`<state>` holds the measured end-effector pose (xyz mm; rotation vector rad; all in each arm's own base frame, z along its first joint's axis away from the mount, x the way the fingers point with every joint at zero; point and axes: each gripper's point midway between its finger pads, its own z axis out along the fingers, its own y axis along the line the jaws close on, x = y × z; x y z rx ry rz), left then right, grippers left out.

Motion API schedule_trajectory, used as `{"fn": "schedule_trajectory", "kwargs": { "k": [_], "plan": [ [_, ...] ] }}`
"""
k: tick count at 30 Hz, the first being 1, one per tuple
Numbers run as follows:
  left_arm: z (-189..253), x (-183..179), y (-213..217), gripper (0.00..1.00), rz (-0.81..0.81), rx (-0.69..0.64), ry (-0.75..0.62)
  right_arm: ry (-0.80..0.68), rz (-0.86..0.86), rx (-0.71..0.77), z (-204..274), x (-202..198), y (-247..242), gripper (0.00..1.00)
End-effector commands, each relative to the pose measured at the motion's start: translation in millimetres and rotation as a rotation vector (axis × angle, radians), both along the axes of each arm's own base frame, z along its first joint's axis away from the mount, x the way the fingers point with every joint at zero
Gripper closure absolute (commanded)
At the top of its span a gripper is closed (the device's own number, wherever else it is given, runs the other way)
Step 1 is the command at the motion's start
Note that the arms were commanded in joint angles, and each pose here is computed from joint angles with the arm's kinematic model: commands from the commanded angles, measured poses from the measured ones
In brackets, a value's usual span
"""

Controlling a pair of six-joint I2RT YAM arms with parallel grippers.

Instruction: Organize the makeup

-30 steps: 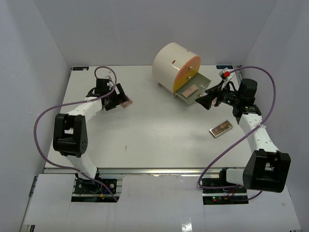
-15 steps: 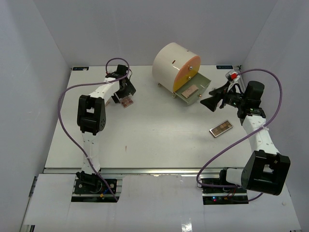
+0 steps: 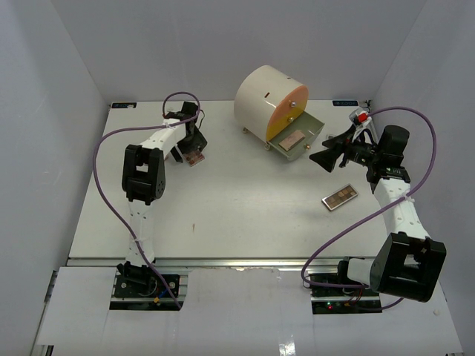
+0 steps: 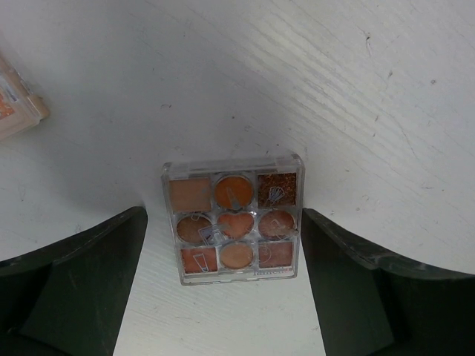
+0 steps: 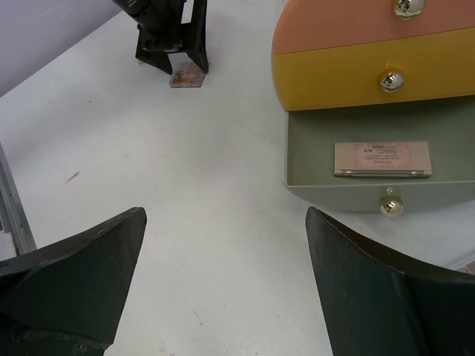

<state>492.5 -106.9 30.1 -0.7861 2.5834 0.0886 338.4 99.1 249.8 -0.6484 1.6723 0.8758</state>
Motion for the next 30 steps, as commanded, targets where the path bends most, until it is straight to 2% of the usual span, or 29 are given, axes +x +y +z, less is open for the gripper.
{"fn": "schedule_trajectory", "kwargs": {
  "k": [1, 4, 5, 10, 11, 13, 18, 20, 23, 28, 30],
  "plan": [
    [11.5, -0.9, -5.5, 0.06, -0.046, 0.005, -0.007, -0.049, 0.016, 0.002, 10.2, -2.4, 0.8, 0.06],
    [0.3, -7.2, -7.2, 0.09, -0.054, -0.002, 0.02, -0.051, 0.011, 0.001, 10.9, -1.9, -0.2, 0.06],
    [-0.8, -7.9, -7.4, 0.14, -0.054, -0.003, 0.023, -0.052, 0.01, 0.001, 11.0, -1.8, -0.7, 0.06],
    [2.6, -8.9, -15.9, 0.55, -0.085, -0.055, -0.014, -0.046, 0.006, 0.004, 9.6, -1.7, -1.5, 0.06],
    [5.1, -8.3, -17.6, 0.62, -0.09, -0.063, -0.022, -0.045, 0.006, 0.005, 9.5, -1.6, -1.8, 0.06],
    [15.8, -6.8, -25.1, 0.69, -0.126, -0.078, -0.051, -0.044, 0.004, 0.006, 9.4, -1.9, -2.5, 0.06],
    [65.4, -3.6, -76.1, 0.83, -0.395, -0.097, -0.244, -0.049, -0.003, 0.005, 10.1, -1.5, -4.5, 0.06],
    [97.7, -22.5, -114.9, 0.88, -0.595, -0.065, -0.343, -0.051, -0.007, 0.004, 10.5, -1.1, -5.4, 0.06],
    [135.9, -42.9, -172.0, 0.97, -0.811, -0.023, -0.496, -0.049, -0.019, 0.002, 9.4, 0.2, -8.7, 0.06],
    [178.3, -82.6, -249.1, 0.99, -1.16, 0.087, -0.702, -0.053, -0.048, 0.001, 10.4, 1.0, -18.6, 0.06],
    [188.4, -92.3, -269.2, 0.99, -1.23, 0.125, -0.771, -0.057, -0.058, 0.003, 11.7, 0.7, -22.6, 0.06]
  ]
}}
